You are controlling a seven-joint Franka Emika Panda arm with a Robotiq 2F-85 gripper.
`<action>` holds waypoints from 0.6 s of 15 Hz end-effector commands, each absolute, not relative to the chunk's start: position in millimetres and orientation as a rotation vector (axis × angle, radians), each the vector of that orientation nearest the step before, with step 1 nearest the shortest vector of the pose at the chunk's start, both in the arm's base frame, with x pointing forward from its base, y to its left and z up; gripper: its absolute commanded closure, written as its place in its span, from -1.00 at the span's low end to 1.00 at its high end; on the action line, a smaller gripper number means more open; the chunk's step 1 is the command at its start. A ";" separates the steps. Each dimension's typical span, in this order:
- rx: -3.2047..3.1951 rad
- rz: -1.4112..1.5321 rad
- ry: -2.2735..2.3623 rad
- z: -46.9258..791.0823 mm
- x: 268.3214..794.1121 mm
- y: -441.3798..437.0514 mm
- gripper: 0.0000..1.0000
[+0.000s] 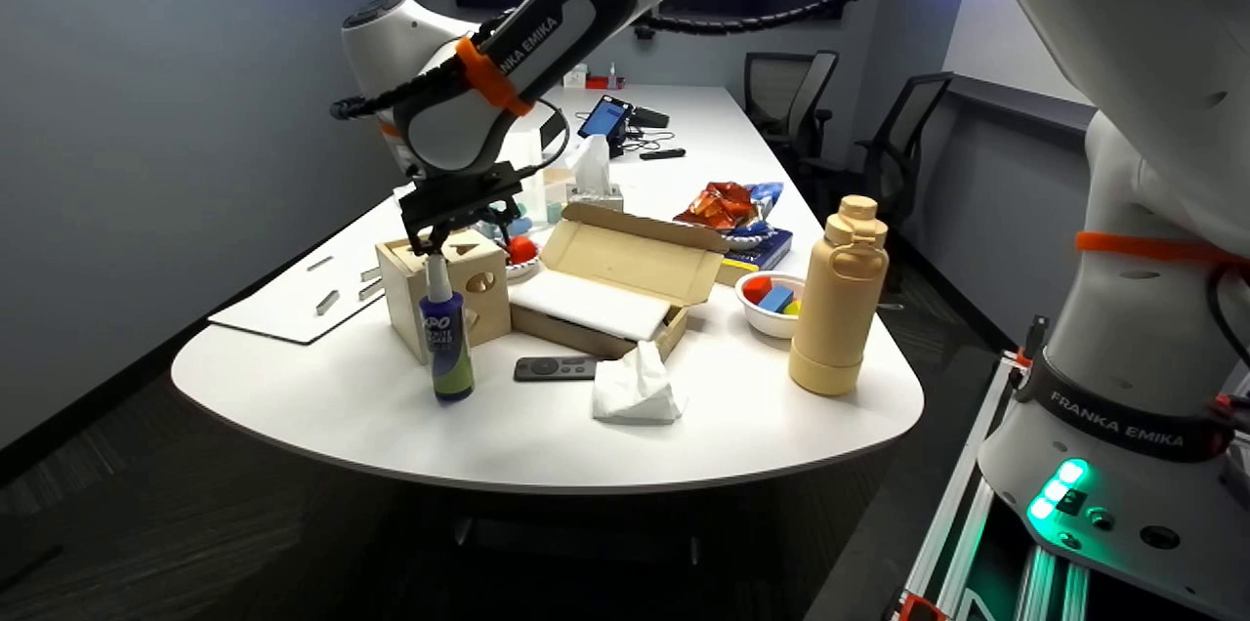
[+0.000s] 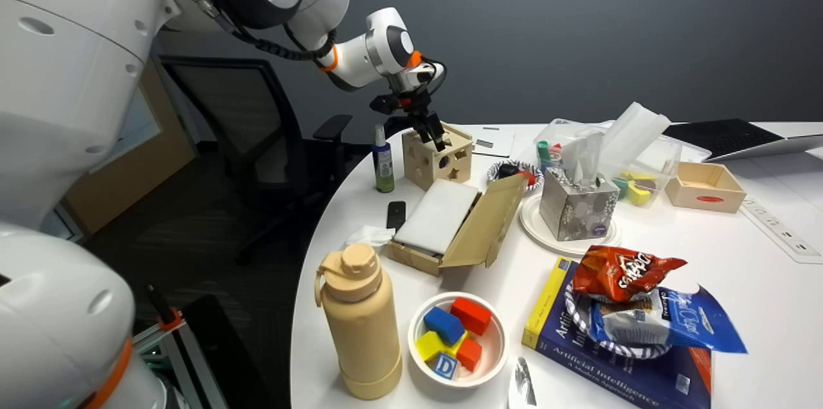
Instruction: Open the lid on the wooden toy box.
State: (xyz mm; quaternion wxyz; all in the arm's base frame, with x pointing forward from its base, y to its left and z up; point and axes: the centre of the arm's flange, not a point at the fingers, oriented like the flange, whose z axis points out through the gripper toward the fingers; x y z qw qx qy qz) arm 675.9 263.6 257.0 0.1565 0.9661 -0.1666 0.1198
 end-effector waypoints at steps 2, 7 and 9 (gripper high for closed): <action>2.714 0.357 -0.486 257.0 685.3 260.5 -1.00; 2.698 0.352 -0.508 255.8 689.2 249.6 -1.00; 2.691 0.352 -0.520 256.3 690.9 244.8 -1.00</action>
